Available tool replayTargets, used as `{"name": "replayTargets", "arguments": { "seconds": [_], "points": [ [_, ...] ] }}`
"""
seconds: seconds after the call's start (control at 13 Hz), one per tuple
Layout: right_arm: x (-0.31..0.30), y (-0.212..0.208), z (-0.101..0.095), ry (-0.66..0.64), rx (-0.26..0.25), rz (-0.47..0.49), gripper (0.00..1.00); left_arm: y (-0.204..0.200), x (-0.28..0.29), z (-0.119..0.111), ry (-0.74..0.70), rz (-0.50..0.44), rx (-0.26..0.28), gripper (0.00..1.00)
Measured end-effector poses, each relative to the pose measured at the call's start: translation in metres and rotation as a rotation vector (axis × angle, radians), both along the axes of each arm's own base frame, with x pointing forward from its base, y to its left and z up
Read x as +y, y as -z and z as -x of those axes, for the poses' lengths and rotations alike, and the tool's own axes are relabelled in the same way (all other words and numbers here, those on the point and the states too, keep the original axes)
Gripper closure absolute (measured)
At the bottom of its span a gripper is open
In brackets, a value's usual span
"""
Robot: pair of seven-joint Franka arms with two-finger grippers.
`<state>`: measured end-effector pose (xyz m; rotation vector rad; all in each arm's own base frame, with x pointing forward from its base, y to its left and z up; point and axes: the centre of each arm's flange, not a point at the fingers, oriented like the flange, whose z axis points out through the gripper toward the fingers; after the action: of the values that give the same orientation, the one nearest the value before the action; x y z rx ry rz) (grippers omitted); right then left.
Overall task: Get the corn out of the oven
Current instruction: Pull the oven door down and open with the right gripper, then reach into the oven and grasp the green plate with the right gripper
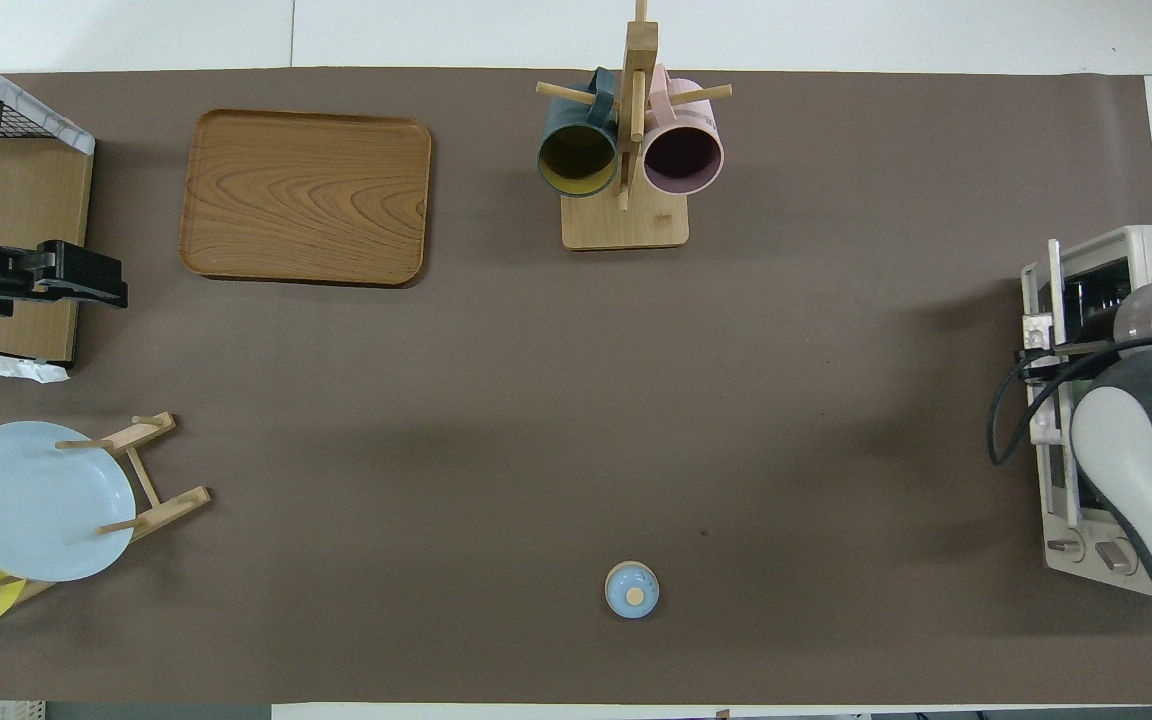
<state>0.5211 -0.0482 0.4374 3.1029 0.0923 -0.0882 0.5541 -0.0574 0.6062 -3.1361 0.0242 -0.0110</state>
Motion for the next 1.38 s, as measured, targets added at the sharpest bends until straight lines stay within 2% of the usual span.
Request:
{"name": "replayTargets", "arguments": {
  "seconds": [0.31,0.54,1.15,1.38],
  "points": [
    [0.034,0.042,-0.010,-0.011,0.000,-0.009,0.99,0.000,0.000,0.000,0.000,0.000,0.000,0.00],
    [0.047,0.066,-0.021,-0.018,-0.041,-0.012,0.99,0.000,0.000,0.000,0.000,0.000,0.001,0.00],
    [0.058,0.110,-0.018,0.011,-0.083,-0.018,0.99,0.000,0.000,0.000,0.000,0.000,0.001,0.00],
    [0.057,0.128,-0.020,0.052,-0.075,-0.051,0.99,0.000,0.000,0.000,0.000,0.000,0.001,0.00]
  ]
}}
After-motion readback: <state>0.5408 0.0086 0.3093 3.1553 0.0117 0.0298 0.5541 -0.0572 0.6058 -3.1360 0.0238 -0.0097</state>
